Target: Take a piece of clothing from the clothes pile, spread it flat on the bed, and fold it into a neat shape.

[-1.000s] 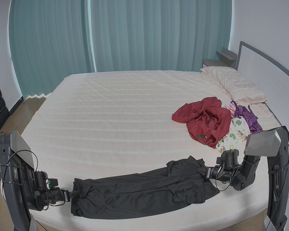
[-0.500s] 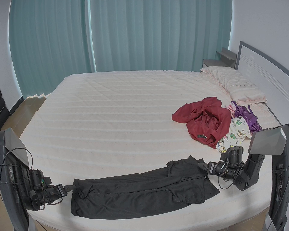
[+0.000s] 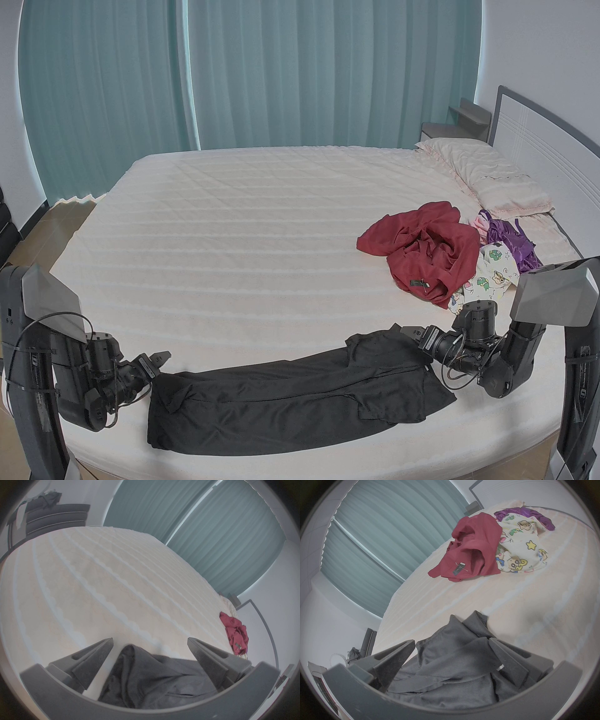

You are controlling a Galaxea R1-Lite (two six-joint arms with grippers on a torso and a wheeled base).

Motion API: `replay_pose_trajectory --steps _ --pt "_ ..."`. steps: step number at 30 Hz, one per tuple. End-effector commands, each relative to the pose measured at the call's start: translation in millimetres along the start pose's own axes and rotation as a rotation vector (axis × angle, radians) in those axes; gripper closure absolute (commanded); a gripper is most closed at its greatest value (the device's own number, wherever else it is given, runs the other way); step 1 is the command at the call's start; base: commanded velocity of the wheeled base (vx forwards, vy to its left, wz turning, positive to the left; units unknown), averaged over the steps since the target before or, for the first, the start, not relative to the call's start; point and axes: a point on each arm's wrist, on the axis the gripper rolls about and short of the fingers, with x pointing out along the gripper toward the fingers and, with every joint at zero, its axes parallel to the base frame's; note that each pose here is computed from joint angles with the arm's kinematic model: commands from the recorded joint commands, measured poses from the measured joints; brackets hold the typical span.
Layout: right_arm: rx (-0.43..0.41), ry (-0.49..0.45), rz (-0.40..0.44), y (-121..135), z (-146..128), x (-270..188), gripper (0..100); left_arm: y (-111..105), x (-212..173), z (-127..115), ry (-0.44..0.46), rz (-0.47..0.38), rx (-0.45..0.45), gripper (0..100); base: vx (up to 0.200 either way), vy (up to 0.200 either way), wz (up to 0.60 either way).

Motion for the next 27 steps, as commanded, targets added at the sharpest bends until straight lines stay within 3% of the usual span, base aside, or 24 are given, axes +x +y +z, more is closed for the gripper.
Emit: replay_pose_trajectory --steps 1,12,13,19,27 --pt "0.018 0.008 -0.020 -5 -2 -6 0 -5 5 -19 0.058 -0.004 0.033 0 0.000 0.000 0.00" --pt "0.010 0.013 -0.013 -8 -10 -14 0 -5 1 -23 0.057 0.034 0.055 0 0.000 0.000 0.00" --pt "0.008 0.016 -0.012 -8 -11 -14 0 -4 3 -23 0.056 0.033 0.053 100 0.000 0.000 0.00" --pt "0.009 0.019 -0.017 -9 -12 -15 0 4 10 -28 0.065 0.067 0.096 100 0.000 0.000 0.00" --pt "0.004 0.034 -0.029 -12 -17 -12 0 5 8 -12 0.001 0.066 0.063 100 0.000 0.000 0.00"
